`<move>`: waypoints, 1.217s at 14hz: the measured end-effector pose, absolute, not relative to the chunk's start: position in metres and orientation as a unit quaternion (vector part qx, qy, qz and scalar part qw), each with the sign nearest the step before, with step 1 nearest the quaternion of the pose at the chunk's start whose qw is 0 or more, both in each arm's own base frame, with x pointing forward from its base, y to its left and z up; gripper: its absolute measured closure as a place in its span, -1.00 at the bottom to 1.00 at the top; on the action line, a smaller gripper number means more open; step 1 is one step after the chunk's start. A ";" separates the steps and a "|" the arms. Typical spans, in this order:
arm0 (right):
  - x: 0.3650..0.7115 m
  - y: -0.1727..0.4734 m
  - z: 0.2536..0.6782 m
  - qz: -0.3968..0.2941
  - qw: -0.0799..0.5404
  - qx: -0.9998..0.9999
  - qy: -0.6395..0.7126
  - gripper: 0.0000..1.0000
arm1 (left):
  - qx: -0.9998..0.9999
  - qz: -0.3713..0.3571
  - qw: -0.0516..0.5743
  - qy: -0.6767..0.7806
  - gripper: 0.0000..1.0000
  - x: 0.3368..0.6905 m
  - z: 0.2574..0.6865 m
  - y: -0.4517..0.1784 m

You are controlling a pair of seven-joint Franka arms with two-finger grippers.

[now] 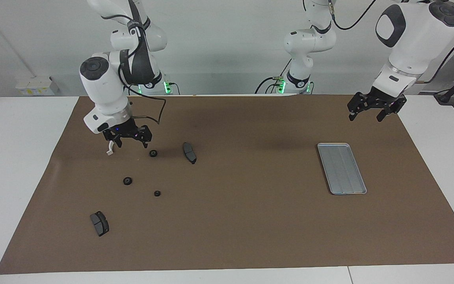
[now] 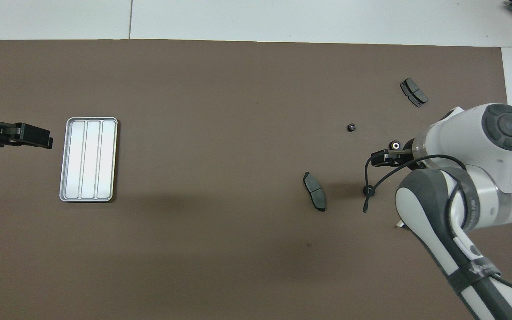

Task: Pick bearing gear from pile to tray
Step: 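Lower the right gripper and grasp the small black bearing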

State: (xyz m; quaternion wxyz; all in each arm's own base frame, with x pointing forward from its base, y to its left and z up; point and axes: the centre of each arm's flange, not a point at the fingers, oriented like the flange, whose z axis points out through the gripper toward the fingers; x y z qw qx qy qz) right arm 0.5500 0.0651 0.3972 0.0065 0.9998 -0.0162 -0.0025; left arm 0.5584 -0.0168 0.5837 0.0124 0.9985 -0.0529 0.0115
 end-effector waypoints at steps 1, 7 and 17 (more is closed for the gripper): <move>0.547 0.070 0.378 -0.003 0.006 1.000 -0.011 -1.00 | 0.998 0.012 0.012 -0.053 -1.00 0.558 0.584 -0.017; 0.523 0.070 0.318 0.010 0.003 1.000 -0.007 -1.00 | 0.998 0.012 0.012 -0.053 -1.00 0.558 0.584 -0.017; 0.508 0.078 0.296 -0.011 0.006 1.000 0.002 -1.00 | 0.998 0.012 0.012 -0.053 -1.00 0.558 0.584 -0.017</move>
